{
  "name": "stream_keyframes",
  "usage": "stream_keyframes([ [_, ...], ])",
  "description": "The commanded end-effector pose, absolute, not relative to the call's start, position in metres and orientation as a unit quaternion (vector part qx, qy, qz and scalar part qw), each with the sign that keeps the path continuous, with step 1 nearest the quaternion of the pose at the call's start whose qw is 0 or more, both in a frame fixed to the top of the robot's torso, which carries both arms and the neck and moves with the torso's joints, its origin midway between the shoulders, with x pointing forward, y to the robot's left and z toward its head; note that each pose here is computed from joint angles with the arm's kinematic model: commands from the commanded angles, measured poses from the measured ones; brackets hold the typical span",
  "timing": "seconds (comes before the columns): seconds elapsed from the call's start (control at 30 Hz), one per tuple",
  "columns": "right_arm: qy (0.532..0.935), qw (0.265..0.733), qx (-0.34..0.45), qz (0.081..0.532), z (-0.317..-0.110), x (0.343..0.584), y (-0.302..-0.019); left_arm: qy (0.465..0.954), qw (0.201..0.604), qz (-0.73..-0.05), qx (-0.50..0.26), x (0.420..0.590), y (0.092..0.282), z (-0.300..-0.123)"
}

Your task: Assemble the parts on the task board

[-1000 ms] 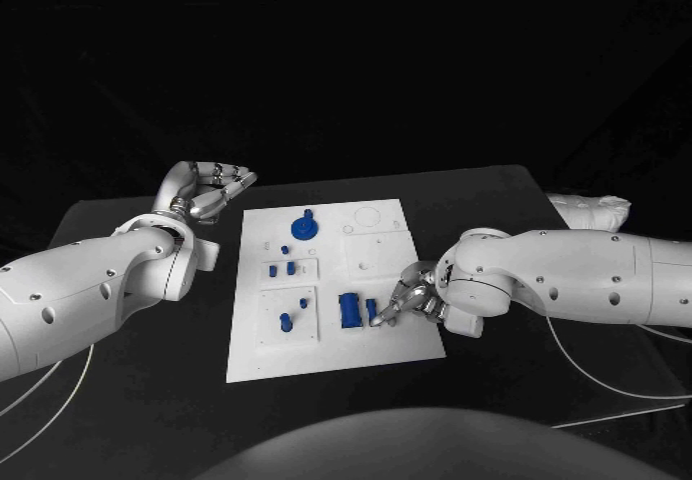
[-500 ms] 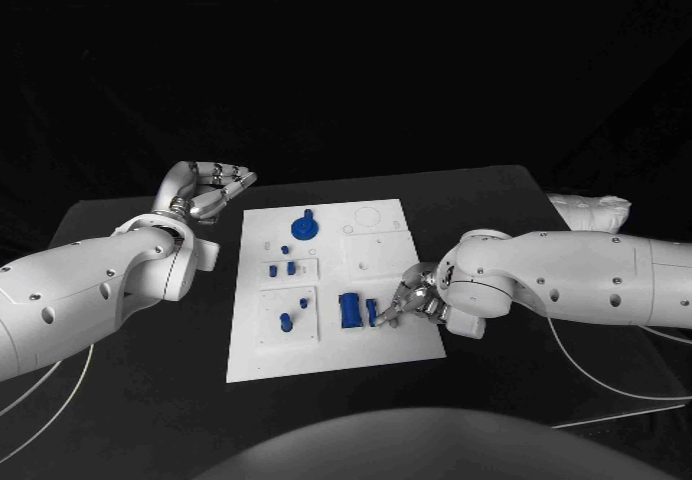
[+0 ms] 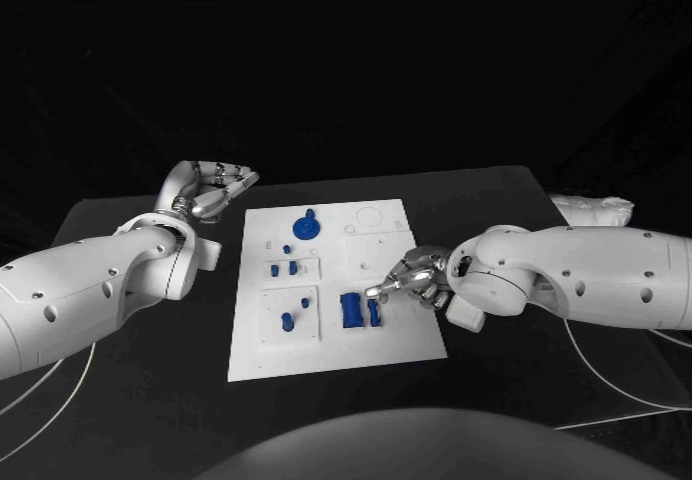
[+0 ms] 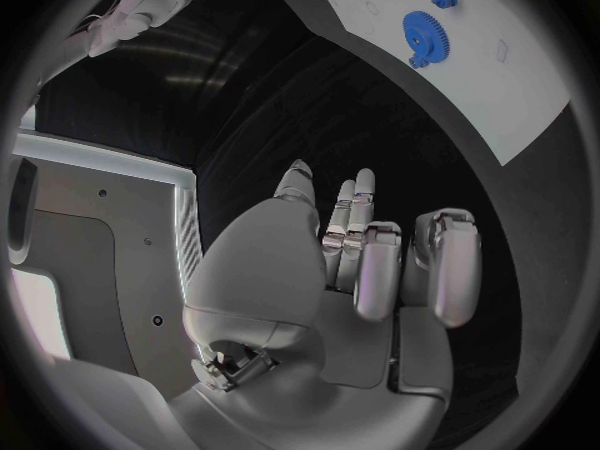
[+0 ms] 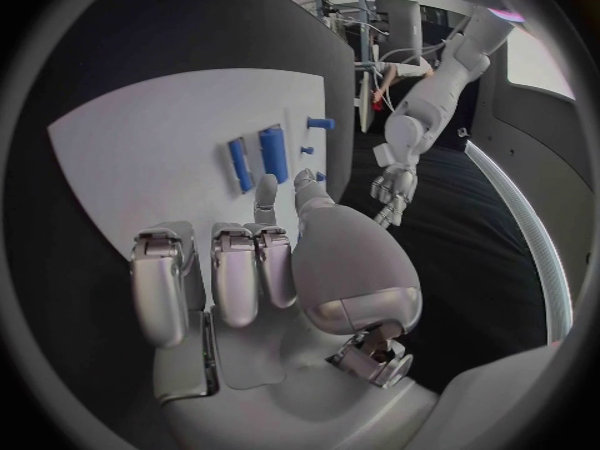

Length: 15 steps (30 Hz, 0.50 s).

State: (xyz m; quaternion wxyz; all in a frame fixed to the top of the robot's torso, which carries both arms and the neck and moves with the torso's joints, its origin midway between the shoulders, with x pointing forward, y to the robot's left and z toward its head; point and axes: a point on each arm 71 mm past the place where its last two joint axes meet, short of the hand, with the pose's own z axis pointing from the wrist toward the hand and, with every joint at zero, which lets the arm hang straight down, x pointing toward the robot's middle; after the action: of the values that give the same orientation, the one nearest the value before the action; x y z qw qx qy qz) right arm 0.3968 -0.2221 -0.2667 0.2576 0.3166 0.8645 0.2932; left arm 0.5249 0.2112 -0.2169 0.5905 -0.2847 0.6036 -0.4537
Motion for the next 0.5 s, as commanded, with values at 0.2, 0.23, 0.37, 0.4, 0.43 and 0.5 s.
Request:
stream_keyframes([
  [0.2,0.677,0.380,0.409,0.479,-0.230,0.420,-0.221,0.588,0.598,-0.464,-0.285,0.521,0.209,-0.214],
  [0.23,0.669,0.386,0.406,0.488,-0.229,0.422,-0.220,0.585,0.598,-0.466,-0.288,0.520,0.209,-0.214],
  [0.37,0.631,0.409,0.381,0.538,-0.221,0.429,-0.211,0.565,0.587,-0.485,-0.319,0.513,0.207,-0.217],
  [0.4,0.625,0.411,0.375,0.548,-0.219,0.430,-0.208,0.560,0.582,-0.491,-0.326,0.511,0.206,-0.219],
  [0.43,0.620,0.412,0.369,0.557,-0.218,0.432,-0.206,0.556,0.576,-0.498,-0.334,0.509,0.205,-0.220],
  [0.5,0.613,0.409,0.360,0.572,-0.217,0.434,-0.201,0.550,0.564,-0.511,-0.344,0.504,0.202,-0.224],
])
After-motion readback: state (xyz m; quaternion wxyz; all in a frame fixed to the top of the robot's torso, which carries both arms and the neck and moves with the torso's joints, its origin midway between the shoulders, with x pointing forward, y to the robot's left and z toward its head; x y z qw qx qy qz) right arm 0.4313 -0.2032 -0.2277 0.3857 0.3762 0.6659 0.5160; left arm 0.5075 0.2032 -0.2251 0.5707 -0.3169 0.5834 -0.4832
